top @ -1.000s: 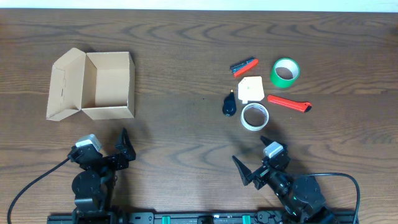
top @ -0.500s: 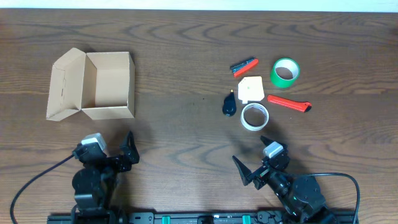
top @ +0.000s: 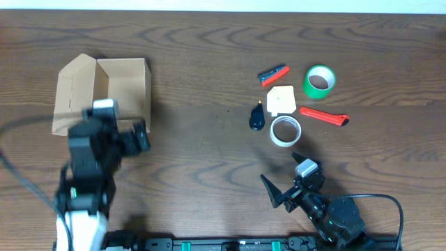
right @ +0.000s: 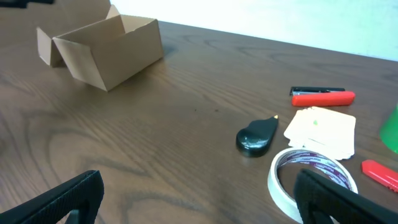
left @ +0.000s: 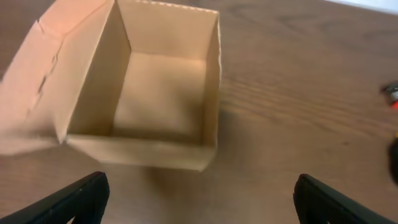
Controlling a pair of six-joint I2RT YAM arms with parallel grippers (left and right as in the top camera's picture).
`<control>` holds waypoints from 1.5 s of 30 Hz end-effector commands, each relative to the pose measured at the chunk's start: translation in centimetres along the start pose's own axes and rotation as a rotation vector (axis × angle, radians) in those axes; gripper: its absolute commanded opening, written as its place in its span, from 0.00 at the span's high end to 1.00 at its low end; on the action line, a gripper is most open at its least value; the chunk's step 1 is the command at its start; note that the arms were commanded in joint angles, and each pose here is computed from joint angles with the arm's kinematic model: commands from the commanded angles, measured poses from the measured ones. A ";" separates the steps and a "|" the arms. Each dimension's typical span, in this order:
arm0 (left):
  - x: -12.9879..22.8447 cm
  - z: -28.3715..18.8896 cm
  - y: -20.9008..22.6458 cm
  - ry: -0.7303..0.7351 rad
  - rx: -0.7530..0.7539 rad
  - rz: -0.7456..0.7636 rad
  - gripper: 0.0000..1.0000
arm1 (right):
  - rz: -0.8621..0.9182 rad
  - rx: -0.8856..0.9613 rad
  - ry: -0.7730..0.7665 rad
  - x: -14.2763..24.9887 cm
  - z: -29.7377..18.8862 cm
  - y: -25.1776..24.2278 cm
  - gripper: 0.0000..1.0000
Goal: Pack container
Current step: 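Reach the left gripper to the box and push it rightward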
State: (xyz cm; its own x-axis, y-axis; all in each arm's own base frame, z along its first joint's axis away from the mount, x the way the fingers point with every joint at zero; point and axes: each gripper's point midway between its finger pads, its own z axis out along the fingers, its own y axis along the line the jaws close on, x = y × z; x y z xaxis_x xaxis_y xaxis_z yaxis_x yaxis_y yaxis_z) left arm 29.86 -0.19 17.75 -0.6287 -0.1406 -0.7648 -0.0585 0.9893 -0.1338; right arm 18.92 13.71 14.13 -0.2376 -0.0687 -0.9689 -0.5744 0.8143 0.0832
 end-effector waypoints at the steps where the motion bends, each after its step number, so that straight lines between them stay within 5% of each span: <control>1: -3.1 1.7 0.3 0.047 -0.033 0.070 0.05 | 0.003 0.002 -0.003 0.0 0.0 0.0 0.01; 8: -5.5 7.0 -1.0 0.157 -0.047 0.119 0.05 | 0.003 0.002 -0.002 0.1 0.0 0.0 0.01; 27: 0.7 16.2 -1.6 0.354 0.023 0.172 0.00 | 0.003 0.002 -0.003 0.0 0.0 0.0 0.01; 31: 0.7 16.7 -1.5 0.347 0.016 0.186 0.55 | 0.003 0.002 -0.003 0.0 0.0 0.0 0.01; 33: 0.1 16.7 -1.6 0.327 0.004 0.195 0.94 | 0.003 0.002 -0.003 0.0 0.0 0.0 0.01; 38: -1.4 15.7 -4.8 0.282 0.071 0.299 0.94 | 0.003 0.002 -0.003 0.0 0.0 0.0 0.01; 45: 1.2 11.7 -14.1 0.240 0.339 1.022 0.95 | 0.003 0.002 -0.003 0.0 0.0 0.0 0.01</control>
State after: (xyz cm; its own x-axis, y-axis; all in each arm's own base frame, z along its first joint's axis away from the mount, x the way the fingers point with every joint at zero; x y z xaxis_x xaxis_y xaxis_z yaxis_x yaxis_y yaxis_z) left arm 40.08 -11.05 8.71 -0.7079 0.4834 -0.5150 0.5033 0.8568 0.1123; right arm 18.92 13.71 14.14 -0.2374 -0.0690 -0.9690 -0.5745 0.8143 0.0828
